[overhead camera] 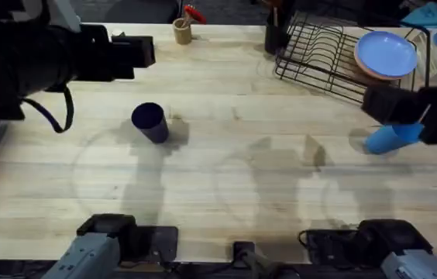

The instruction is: Pick up the cup on the table and put them onto the rack.

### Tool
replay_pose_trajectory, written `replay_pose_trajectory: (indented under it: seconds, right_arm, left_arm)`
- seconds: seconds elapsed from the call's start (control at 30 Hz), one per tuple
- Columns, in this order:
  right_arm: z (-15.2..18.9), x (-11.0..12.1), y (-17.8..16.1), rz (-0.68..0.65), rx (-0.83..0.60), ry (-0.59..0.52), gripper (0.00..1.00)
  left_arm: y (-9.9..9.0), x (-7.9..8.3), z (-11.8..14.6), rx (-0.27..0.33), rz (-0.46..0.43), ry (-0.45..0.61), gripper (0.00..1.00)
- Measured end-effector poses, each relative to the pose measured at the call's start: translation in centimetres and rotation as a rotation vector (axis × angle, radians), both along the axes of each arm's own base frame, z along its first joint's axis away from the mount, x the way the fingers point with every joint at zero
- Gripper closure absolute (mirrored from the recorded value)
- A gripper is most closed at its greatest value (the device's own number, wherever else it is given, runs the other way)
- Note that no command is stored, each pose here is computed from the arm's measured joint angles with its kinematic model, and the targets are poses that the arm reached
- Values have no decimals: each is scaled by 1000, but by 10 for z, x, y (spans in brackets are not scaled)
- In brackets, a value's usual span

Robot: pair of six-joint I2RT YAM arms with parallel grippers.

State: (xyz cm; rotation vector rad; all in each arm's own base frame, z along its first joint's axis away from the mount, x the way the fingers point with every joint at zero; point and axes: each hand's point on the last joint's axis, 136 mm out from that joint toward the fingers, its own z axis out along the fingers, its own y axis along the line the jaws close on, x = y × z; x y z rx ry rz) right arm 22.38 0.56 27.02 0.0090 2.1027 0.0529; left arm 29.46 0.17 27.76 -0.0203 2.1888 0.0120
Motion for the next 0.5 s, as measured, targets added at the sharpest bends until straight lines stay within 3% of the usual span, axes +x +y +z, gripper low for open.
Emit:
replay_pose_trajectory:
  seconds: [0.5]
  right_arm:
    - [-2, 10, 0, 0, 1, 30, 8]
  left_arm:
    - [-4, -2, -1, -17, -14, 20, 8]
